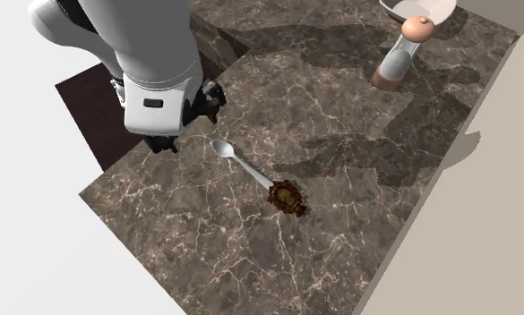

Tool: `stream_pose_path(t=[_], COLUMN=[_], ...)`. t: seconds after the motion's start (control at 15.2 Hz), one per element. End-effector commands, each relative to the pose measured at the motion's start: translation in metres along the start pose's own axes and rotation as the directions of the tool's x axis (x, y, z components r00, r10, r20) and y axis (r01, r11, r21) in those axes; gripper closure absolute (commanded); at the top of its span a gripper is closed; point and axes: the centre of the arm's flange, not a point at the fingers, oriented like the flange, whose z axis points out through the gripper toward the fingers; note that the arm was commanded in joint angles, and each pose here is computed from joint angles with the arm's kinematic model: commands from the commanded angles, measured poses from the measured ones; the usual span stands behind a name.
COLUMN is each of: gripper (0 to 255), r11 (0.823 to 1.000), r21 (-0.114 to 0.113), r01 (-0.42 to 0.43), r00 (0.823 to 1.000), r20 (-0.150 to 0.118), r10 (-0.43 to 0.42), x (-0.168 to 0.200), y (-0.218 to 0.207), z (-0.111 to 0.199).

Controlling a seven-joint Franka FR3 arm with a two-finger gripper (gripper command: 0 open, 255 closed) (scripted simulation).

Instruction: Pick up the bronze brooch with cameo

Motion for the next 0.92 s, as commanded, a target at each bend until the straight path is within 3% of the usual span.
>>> stream_pose_path(t=[0.0,0.86], gripper=[0,0], r11=[1.000,0.995], r21=[0.007,0.053], r01=[0.011,0.084], r00=[1.000,0.996], r20=[-0.002,-0.016], r10=[-0.011,-0.083], x=[0.025,0.177], y=[-0.007,-0.057], z=[0.008,0.062])
